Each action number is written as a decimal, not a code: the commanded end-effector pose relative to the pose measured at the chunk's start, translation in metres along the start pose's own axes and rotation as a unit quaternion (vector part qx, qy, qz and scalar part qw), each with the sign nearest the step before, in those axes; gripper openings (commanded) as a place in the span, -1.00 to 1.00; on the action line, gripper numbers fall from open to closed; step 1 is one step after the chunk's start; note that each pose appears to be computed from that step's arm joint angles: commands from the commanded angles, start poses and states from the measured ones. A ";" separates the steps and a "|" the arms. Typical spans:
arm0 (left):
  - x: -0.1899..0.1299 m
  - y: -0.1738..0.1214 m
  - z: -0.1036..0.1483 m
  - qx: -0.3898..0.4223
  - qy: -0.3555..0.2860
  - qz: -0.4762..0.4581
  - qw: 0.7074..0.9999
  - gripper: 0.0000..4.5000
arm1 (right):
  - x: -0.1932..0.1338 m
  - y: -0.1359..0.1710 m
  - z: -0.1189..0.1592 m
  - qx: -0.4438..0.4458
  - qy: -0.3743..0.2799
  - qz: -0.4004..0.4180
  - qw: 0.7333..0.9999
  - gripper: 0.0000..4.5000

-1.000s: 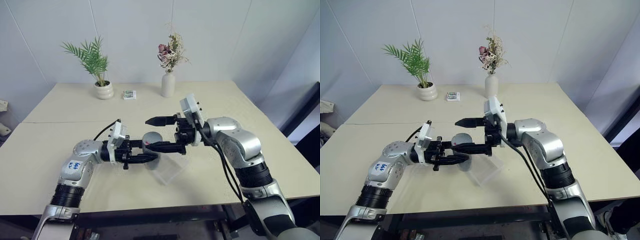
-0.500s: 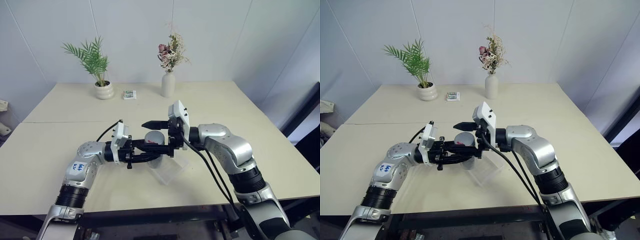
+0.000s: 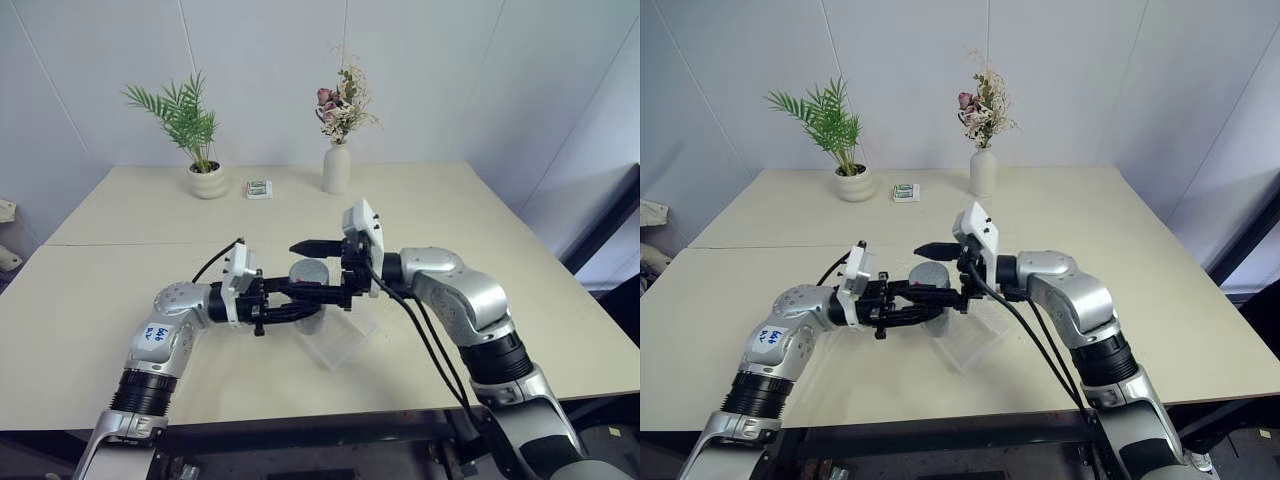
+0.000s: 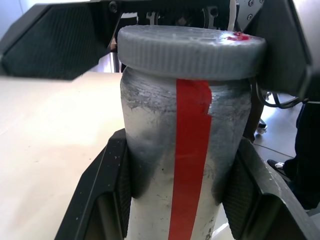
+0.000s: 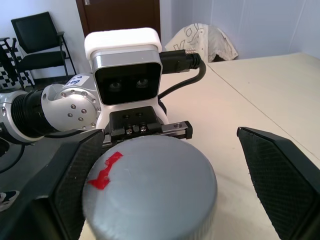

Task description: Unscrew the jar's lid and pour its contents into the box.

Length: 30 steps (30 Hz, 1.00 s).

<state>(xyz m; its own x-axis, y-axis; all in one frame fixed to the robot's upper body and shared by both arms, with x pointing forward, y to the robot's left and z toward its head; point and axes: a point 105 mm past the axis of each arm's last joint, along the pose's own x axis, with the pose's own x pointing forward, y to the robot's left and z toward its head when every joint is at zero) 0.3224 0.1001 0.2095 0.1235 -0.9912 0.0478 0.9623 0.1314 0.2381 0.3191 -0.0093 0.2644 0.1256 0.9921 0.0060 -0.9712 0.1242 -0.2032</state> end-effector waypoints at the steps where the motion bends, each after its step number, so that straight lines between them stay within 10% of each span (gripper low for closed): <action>1: 0.000 -0.004 0.011 0.024 -0.007 -0.010 1.000 -0.13 | -0.015 -0.007 0.019 -0.023 -0.027 -0.019 0.999 0.98; 30: -0.006 -0.004 0.010 0.021 -0.005 -0.006 1.000 -0.13 | -0.090 -0.040 0.002 0.008 0.006 -0.112 0.994 0.98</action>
<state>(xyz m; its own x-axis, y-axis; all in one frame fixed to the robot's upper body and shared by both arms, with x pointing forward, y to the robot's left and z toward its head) 0.3216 0.1057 0.2085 0.1308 -0.9905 0.0413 0.9620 0.1369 0.2364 0.3526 -0.0967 0.2617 0.3513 0.9363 0.0028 -0.9247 0.3474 -0.1554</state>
